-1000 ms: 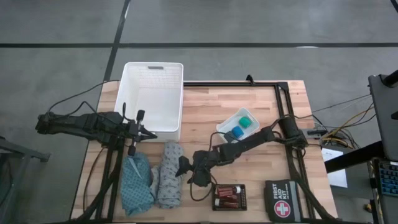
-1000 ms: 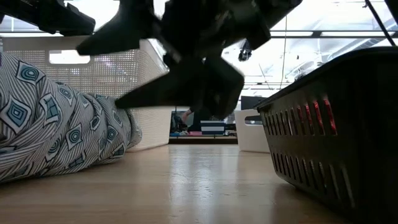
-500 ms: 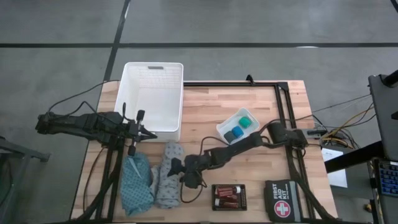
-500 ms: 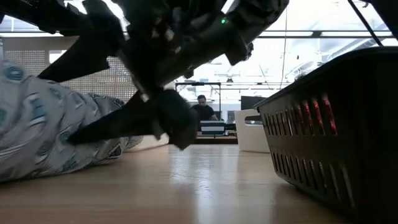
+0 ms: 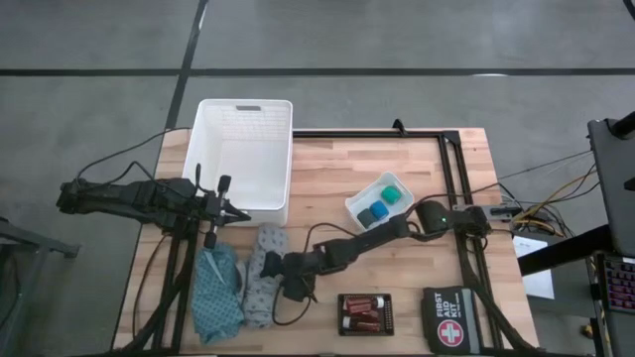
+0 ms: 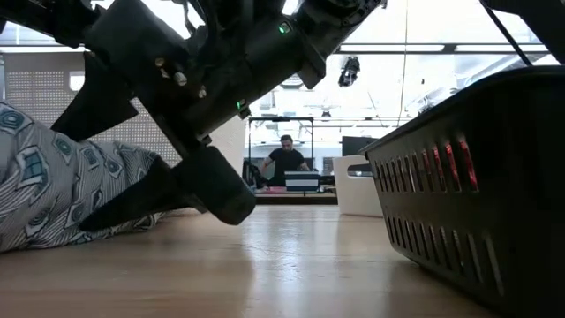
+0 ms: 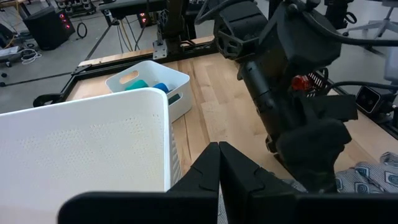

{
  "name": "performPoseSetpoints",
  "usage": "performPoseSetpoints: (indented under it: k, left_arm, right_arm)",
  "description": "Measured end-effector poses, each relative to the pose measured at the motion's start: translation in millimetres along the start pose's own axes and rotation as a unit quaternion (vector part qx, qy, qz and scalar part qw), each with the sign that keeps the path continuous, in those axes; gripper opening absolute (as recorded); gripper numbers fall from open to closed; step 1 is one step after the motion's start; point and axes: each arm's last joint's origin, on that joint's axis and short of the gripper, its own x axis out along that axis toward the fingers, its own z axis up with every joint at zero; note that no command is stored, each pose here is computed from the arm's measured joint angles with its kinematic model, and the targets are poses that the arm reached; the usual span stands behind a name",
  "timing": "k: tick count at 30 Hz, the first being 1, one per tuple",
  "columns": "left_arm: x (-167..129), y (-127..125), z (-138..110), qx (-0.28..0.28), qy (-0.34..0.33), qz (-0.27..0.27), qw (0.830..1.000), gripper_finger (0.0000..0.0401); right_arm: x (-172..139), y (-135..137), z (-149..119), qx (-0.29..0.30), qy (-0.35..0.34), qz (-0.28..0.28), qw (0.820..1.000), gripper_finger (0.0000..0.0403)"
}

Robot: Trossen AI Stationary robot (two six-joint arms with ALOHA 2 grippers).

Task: Pick & place medical supplies in basket/bin
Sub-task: Put the gray patient gown into the large white bin

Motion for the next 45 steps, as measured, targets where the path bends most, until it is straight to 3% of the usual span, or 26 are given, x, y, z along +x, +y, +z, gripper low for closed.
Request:
performPoseSetpoints:
  k: [9, 29, 33, 45]
  left_arm:
    - [0.0, 0.0, 0.0, 0.0, 0.0, 0.0, 1.0, 0.0006]
    - [0.0, 0.0, 0.0, 0.0, 0.0, 0.0, 1.0, 0.0006]
    - [0.0, 0.0, 0.0, 0.0, 0.0, 0.0, 1.0, 0.0006]
    - [0.0, 0.0, 0.0, 0.0, 0.0, 0.0, 1.0, 0.0006]
  right_arm:
    - [-1.5, -11.7, 4.2, 0.049, -0.003, -0.023, 0.999, 0.0368]
    - [3.0, -3.3, -1.8, 0.039, 0.001, -0.015, 0.999, 0.0365]
    - [6.3, 0.0, -3.3, 0.037, 0.003, -0.014, 0.999, 0.0331]
    - [10.9, 1.2, -5.3, 0.05, 0.017, -0.039, 0.998, 0.0177]
